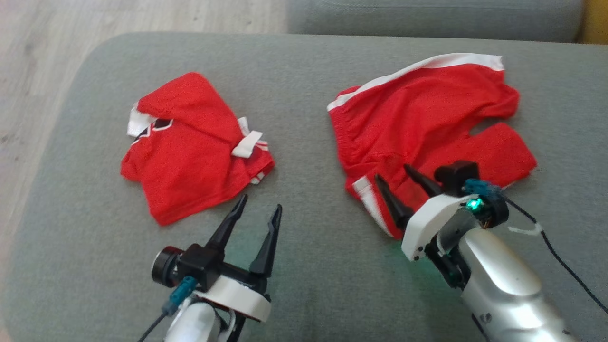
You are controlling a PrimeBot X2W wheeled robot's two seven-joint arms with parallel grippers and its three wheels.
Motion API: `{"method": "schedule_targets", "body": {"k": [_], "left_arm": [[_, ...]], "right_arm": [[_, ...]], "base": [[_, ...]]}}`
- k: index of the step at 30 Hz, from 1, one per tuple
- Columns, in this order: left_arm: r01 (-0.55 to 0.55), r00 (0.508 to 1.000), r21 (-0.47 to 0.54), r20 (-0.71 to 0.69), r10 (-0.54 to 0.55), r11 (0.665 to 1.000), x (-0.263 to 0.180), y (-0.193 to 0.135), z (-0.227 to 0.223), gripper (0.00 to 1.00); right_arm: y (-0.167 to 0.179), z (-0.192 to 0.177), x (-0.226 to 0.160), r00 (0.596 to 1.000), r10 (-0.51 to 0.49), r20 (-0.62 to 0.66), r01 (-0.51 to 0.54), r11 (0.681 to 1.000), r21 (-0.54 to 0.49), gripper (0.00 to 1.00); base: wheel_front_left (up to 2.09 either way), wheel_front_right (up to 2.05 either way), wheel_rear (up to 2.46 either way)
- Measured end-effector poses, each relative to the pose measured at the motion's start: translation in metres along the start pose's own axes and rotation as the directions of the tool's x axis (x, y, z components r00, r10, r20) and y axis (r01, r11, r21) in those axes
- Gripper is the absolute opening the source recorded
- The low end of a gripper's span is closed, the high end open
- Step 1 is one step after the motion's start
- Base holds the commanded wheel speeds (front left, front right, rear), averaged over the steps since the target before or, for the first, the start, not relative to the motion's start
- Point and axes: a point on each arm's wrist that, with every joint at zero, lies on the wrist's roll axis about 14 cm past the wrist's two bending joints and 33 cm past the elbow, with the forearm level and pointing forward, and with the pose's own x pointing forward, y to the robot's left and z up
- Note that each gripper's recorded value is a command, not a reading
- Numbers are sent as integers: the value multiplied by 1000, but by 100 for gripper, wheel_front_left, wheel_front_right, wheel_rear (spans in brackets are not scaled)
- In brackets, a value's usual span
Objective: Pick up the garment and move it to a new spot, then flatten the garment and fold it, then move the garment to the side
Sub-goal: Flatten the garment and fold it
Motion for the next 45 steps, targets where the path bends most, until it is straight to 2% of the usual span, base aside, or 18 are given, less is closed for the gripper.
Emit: {"method": "schedule_targets", "body": {"k": [4,9,12,15,18,28,37,45], "left_arm": [[16,1000,2,14,-16,1000,5,-4,5,100],[56,998,5,28,-56,998,14,-16,10,100],[81,996,14,33,-81,997,18,-23,12,100],[110,993,16,40,-110,994,23,-32,14,100],[119,993,14,27,-119,993,26,-34,9,100],[108,994,0,-16,-108,994,28,-27,-7,100],[70,997,1,-28,-70,998,32,-10,-11,100],[52,997,-6,-62,-52,999,29,-4,-23,100]], "right_arm": [[-16,26,-13,990,-57,127,56,998,10,100],[-56,49,-47,940,-196,278,192,980,42,100],[-82,41,-75,901,-307,307,291,952,99,100],[-104,23,-101,855,-421,302,385,907,172,100],[-117,6,-115,831,-487,268,448,872,195,100],[-144,12,-110,806,-546,229,519,837,170,100],[-165,2,-77,821,-561,104,524,813,253,100],[-163,-8,-49,849,-527,35,504,828,247,100]], "base": [[0,0,0],[0,0,0],[0,0,0],[0,0,0],[0,0,0],[0,0,0],[0,0,0],[0,0,0]]}}
